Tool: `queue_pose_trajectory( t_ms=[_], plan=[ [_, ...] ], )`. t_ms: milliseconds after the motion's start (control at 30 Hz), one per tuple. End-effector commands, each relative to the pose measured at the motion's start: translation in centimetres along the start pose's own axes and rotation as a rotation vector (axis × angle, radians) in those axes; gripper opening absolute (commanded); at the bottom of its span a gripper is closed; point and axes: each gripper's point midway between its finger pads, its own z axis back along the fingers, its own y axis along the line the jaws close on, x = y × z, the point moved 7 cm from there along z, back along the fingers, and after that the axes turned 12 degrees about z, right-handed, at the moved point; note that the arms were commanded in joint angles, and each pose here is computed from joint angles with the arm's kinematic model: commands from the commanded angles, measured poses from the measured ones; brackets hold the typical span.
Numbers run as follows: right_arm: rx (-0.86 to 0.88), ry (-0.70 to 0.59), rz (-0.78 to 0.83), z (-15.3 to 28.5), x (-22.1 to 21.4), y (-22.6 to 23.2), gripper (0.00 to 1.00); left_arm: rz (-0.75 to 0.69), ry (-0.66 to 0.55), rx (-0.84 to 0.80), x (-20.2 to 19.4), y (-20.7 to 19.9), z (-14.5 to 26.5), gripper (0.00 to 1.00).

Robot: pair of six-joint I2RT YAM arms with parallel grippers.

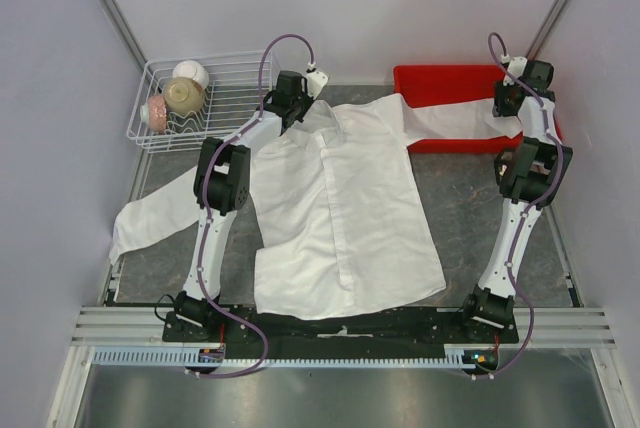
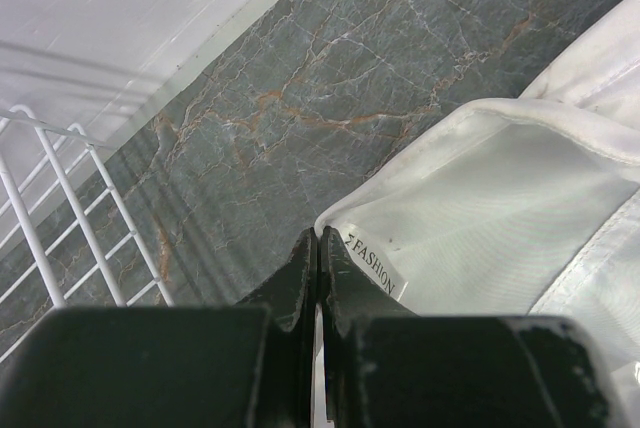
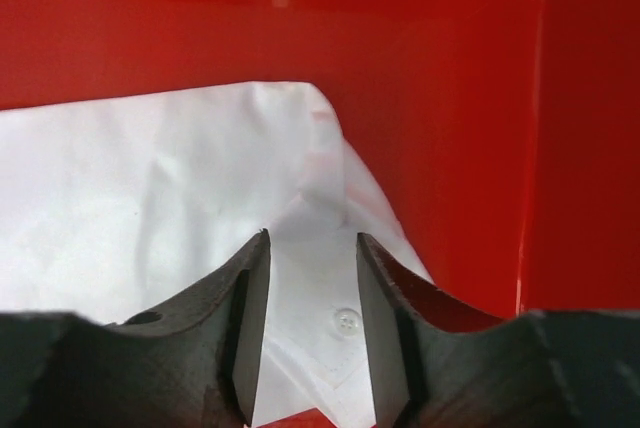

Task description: Pin the brooch onto the clothing

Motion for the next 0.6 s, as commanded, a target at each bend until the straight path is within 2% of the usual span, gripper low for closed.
queue_pose_trajectory(
  t_ms=[0, 333, 500, 567],
  plan=[
    [0.065, -0.051, 0.014, 1.8, 2.2, 1.4, 0.5, 0.021, -0.057, 0.018, 1.4, 0.9, -0.3, 0.02],
    [0.105, 0.024, -0.012, 0.3, 0.0, 2.6, 0.6, 0.022, -0.062, 0.022, 1.6, 1.0, -0.3, 0.02],
    [0.079, 0.072, 0.011, 0.1, -0.9, 2.4, 0.49, 0.016, -0.064, 0.029, 1.6, 1.1, -0.4, 0.02],
    [0.068, 0.082, 0.029, 0.1, -1.2, 2.1, 0.4, 0.013, -0.065, 0.03, 1.7, 1.1, -0.4, 0.02]
  ],
)
